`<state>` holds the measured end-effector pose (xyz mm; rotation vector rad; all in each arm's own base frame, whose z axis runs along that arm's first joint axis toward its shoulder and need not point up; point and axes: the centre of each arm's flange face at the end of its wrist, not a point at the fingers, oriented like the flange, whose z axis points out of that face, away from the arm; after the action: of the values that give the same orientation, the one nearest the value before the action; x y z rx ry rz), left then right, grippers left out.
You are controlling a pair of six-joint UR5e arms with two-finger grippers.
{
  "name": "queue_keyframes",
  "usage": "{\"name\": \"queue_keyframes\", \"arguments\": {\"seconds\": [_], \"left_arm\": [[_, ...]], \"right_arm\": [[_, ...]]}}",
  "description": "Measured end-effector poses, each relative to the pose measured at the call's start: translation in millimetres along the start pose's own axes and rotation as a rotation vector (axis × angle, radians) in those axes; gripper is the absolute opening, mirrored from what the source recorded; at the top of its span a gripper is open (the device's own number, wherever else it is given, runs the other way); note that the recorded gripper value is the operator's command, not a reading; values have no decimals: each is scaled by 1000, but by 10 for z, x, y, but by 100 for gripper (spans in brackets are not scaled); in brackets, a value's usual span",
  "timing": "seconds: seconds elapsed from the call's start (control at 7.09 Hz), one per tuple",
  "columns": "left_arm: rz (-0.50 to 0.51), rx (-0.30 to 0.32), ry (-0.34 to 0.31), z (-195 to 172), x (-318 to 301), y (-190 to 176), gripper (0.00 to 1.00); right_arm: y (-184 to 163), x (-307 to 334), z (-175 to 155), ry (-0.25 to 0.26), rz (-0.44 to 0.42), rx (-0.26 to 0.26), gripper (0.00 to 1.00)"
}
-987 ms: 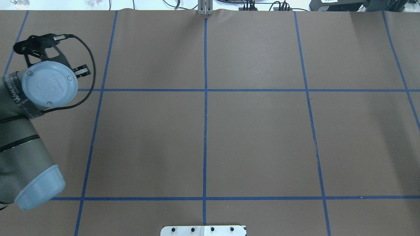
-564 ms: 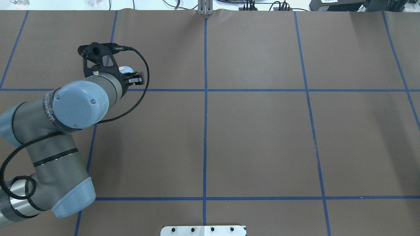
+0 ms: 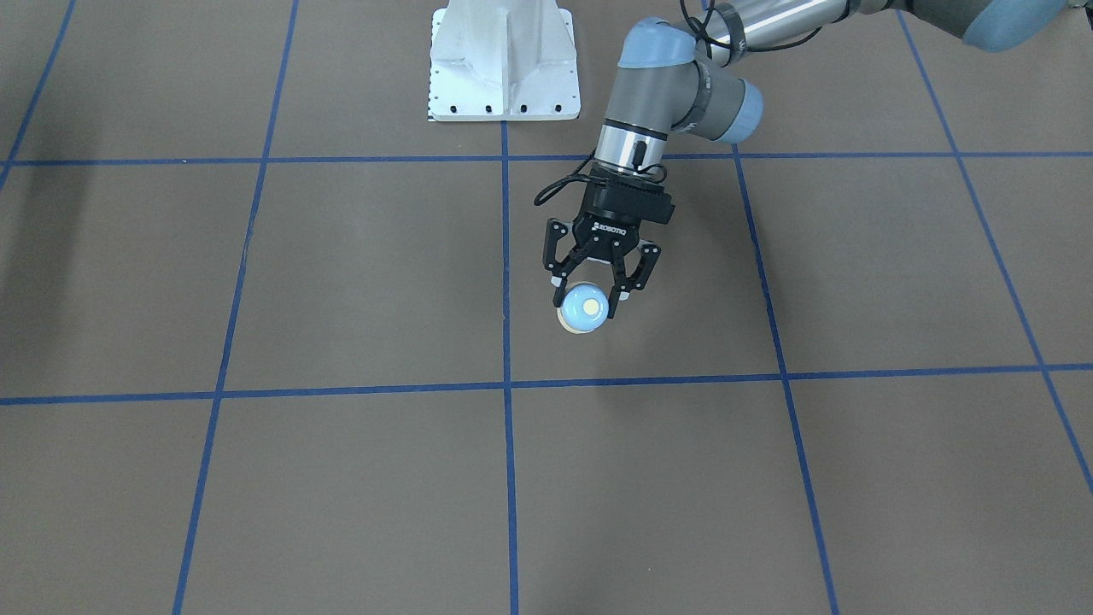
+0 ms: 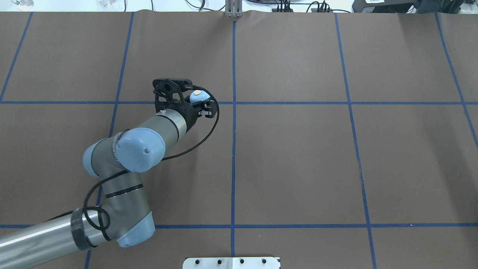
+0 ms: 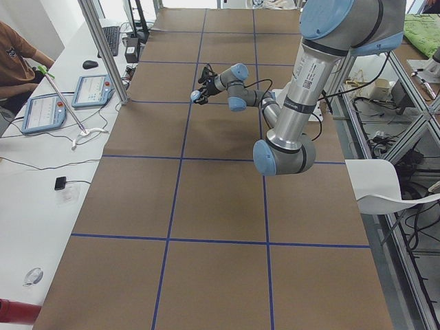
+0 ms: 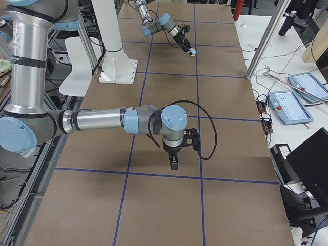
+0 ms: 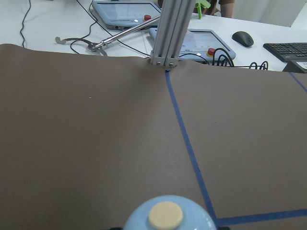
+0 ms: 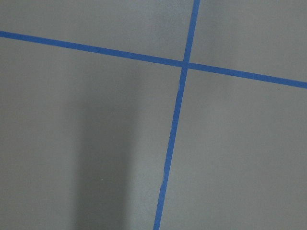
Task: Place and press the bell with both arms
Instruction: 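Carry the held bell with the left gripper toward the table centre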
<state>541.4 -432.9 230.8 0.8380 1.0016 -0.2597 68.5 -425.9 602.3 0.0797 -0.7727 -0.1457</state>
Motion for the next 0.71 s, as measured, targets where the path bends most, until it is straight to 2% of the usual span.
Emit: {"name": "queue_keyframes", "arguments": {"seconds": [0.42, 0.71], "left_arm": [[34, 53, -53, 625, 501, 454, 0], [44, 70, -76, 862, 575, 566, 0]], "right_arm": [[7, 9, 10, 0, 4, -3, 100], [9, 10, 12, -2, 4, -3, 100]]}}
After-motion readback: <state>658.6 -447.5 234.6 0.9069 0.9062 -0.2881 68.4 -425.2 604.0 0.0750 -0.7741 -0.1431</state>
